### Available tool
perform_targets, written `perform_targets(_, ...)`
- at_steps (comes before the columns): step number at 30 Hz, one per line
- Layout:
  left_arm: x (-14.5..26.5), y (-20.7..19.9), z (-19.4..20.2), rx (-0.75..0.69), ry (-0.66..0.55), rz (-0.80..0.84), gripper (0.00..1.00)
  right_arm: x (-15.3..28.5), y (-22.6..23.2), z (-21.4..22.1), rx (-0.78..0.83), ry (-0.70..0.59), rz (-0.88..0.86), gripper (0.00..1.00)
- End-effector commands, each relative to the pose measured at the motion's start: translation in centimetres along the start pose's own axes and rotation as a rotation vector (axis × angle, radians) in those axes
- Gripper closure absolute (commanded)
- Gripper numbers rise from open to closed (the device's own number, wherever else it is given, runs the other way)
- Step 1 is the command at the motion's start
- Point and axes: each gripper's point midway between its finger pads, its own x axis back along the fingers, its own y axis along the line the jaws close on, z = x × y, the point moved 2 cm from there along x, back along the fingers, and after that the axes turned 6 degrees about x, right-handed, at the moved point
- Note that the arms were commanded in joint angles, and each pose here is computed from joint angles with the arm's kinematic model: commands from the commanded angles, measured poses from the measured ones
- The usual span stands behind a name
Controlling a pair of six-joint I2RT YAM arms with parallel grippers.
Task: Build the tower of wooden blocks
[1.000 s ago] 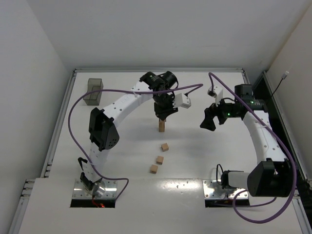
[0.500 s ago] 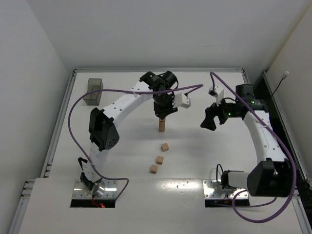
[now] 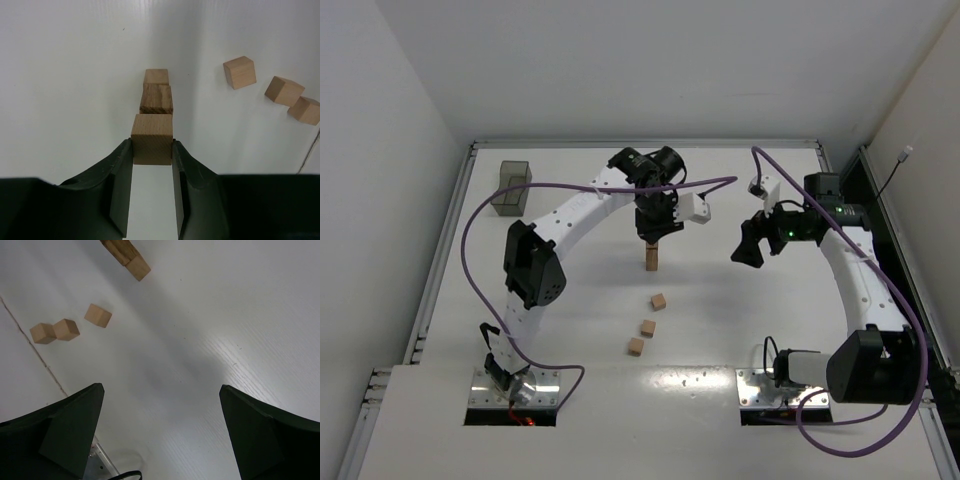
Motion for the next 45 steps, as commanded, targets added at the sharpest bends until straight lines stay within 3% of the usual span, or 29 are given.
perform_targets(1,0.5,0.0,-1.1,-0.057,-0.024,-0.013,1.00,0.4,-0.3,-1.3,0.027,-0.057,0.002,0.02)
perform_targets(29,-0.7,0.1,-0.9,-0.059,-0.009,0.010,0.99,0.0,-0.6,-1.3,0.014,-0.054,-0.013,0.02)
perform_targets(40,-0.7,0.1,-0.9,-0.059,-0.009,0.010,0.91,0.0,-0.5,-1.4,0.014,-0.060,-0.020,0.02)
perform_targets(45,-0.6,-0.4,-1.0,-0.068,-0.010,0.013,0.77,-0.2,-0.6,-1.3,0.007,-0.056,-0.025,0.02)
